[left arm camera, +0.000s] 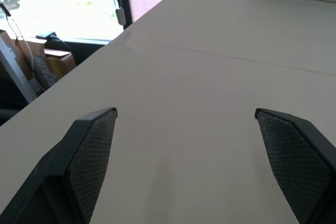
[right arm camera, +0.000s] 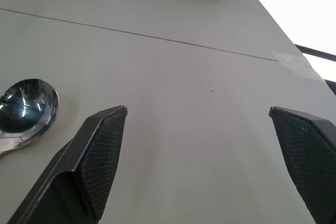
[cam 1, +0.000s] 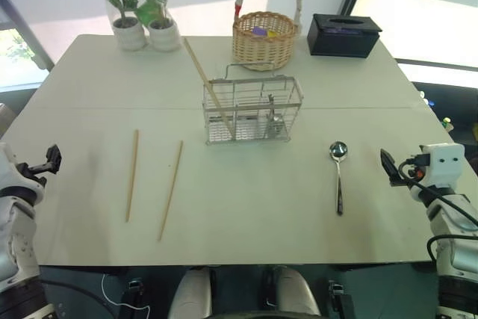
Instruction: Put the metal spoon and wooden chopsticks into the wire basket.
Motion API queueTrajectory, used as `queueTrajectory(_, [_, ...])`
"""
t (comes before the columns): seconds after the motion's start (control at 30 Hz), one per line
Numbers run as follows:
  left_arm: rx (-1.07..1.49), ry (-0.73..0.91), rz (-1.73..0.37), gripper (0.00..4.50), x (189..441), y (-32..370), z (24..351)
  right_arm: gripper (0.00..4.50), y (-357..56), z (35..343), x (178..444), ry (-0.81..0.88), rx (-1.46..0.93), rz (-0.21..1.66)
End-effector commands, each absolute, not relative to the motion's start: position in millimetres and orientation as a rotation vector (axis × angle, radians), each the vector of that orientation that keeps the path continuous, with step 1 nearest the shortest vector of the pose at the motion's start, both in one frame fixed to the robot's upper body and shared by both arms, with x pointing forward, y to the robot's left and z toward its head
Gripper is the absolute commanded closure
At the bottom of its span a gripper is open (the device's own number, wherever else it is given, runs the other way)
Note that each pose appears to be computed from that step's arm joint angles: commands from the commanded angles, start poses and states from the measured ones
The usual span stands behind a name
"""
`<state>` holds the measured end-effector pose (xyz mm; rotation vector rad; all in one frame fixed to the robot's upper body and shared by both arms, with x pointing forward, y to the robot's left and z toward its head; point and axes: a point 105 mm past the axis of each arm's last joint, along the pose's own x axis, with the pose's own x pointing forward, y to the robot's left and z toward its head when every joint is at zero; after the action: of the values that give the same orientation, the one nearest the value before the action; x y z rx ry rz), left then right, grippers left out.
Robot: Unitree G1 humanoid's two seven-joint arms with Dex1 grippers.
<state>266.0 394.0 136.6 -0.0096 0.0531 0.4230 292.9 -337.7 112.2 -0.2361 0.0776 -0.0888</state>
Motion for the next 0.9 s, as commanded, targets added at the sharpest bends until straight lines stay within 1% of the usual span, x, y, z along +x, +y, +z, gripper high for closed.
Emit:
queueTrajectory(0.03, [0.040,-0.003,0.410,0.05,268.9,392.2,156.8,0.00,-336.6,122.0,293.9,0.034,-0.243,-0.087])
queueTrajectory(0.67, [0.038,-0.011,0.373,0.05,276.4,389.5,158.8,0.00,-343.0,127.2,294.7,0.030,-0.261,-0.100])
queueTrajectory(0.73, [0.032,-0.028,0.354,0.05,278.4,385.9,163.7,0.00,-342.1,131.0,296.9,0.033,-0.288,-0.085])
queueTrajectory(0.9, [0.035,-0.029,0.326,0.05,280.0,381.9,168.3,0.00,-340.1,155.1,301.2,-0.003,-0.311,-0.077])
